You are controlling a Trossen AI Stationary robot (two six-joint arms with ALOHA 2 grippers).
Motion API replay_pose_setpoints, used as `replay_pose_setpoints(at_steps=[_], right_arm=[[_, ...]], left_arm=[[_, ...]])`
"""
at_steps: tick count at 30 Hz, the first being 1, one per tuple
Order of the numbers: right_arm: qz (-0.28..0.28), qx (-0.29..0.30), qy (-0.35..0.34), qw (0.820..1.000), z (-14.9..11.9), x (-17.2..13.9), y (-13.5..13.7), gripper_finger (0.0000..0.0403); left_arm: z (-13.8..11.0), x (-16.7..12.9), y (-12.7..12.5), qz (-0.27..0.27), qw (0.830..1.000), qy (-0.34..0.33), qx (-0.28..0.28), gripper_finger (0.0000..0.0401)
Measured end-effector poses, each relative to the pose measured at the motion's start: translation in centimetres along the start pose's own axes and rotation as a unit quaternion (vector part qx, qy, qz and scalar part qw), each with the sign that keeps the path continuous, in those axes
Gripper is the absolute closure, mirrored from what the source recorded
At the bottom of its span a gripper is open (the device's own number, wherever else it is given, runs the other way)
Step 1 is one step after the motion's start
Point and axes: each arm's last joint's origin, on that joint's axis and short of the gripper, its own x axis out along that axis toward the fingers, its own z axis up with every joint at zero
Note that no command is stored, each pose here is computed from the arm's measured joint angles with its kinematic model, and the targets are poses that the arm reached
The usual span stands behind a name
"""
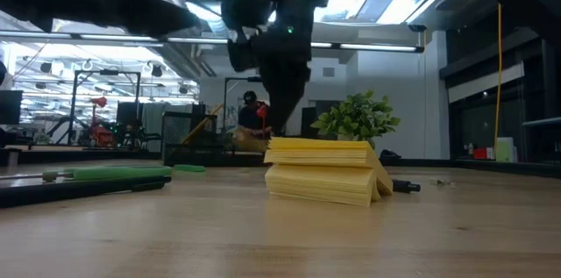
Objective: Pick and place office supplies into organizer
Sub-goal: Put the pencil into the desk organizer, then put the green eraser into the desk organizer
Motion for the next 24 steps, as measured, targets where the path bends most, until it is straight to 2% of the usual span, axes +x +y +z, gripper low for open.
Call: replay_pose_setpoints(at_steps=[6, 13, 18, 24], right_arm=[[-0.001, -0.007, -0.022, 1.0, 0.7, -1.8, 0.2, 0.0393], [-0.003, -0.011, -0.034, 0.999, 1.1, -3.0, 0.0, 0.0399], [-0.004, -0.021, -0.061, 0.998, 1.8, -5.7, 0.2, 0.0387], [-0.014, -0.048, -0.1, 0.994, 2.5, -7.8, 0.7, 0.0398]], left_arm=[[1.1, -1.2, 0.3, 0.008, 0.999, -0.038, 0.002, 0.0283], [0.9, -1.9, 0.4, 0.005, 1.0, -0.022, -0.007, 0.0283], [0.9, -1.9, 0.3, 0.003, 1.0, -0.018, -0.007, 0.0283], [0.9, -1.9, 0.3, -0.005, 1.0, -0.019, -0.016, 0.0283]])
